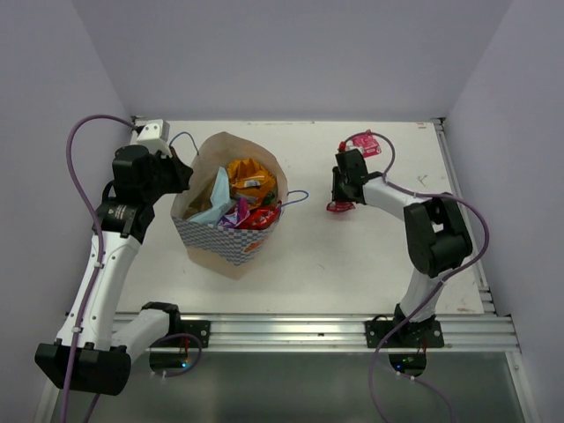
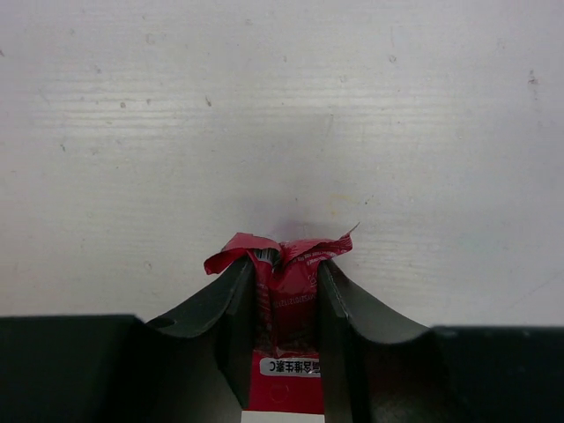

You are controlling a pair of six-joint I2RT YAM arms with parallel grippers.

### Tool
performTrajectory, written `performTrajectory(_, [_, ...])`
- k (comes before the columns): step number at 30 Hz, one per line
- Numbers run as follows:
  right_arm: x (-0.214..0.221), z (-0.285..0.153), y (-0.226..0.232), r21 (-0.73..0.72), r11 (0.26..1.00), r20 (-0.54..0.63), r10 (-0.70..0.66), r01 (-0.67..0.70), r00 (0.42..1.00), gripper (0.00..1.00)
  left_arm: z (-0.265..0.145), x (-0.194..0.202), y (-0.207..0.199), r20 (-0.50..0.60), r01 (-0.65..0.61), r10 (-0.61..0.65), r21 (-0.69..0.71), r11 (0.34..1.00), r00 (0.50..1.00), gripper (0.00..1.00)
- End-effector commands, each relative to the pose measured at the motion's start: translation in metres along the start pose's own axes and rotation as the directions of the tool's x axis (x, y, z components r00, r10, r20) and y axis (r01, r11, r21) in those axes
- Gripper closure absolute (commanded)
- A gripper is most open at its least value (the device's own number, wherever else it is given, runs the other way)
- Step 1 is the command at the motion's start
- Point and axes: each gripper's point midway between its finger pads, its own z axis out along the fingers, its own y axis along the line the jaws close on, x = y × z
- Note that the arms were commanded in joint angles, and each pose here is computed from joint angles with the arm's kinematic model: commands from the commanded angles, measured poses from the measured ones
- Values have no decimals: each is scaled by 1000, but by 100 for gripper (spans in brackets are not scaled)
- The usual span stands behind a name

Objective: Place the snacks into the paper bag
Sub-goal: Pick up the snack from the center of the board, then place the snack in the paper bag.

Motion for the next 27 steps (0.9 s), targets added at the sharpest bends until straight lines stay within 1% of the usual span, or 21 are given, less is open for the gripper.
performTrajectory(1, [-44,-41,4,-21,999,130,-22,25,991,73,-4,-19,-4,65,-19,18,16,1000,998,99])
performTrajectory(5, [-90,-90,12,-63,997,265,-25,43,964,74,-4,-20,-5,67,-18,17,18,1000,998,99])
performTrajectory(6, [-105,-109,13,-74,996,316,-29,55,948,75,-3,-19,-5,64,-18,16,20,1000,998,99])
performTrajectory(10, [-139,-162,31,-111,987,432,-57,116,900,75,-4,-19,-6,66,-15,14,24,1000,998,99])
performTrajectory(12, [-159,-187,38,-114,983,491,-69,142,869,75,-3,-19,-6,64,-15,13,24,1000,998,99])
performTrajectory(13, [-170,-208,48,-135,978,533,-65,161,844,75,-3,-19,-6,64,-15,13,24,1000,998,99])
performTrajectory(15, [-180,-225,57,-142,971,574,-76,191,815,74,-4,-20,-7,66,-14,12,31,999,998,99])
performTrajectory(16, [-188,-241,67,-154,963,608,-84,221,790,73,-4,-20,-8,67,-15,13,33,999,998,99])
performTrajectory(21, [-201,-280,107,-199,922,668,-121,332,735,71,-6,-20,-8,70,-15,13,30,999,997,99])
performTrajectory(22, [-201,-292,122,-229,903,684,-117,364,720,71,-6,-20,-8,70,-15,13,30,999,997,99])
performTrajectory(24, [-201,-303,137,-245,882,711,-118,402,694,71,-6,-19,-7,68,-14,13,28,1000,998,99])
performTrajectory(26, [-192,-313,157,-277,855,724,-114,438,680,71,-6,-19,-7,67,-13,11,31,999,998,99])
performTrajectory(27, [-191,-317,164,-266,840,741,-135,472,658,71,-6,-19,-8,69,-13,11,32,999,998,99])
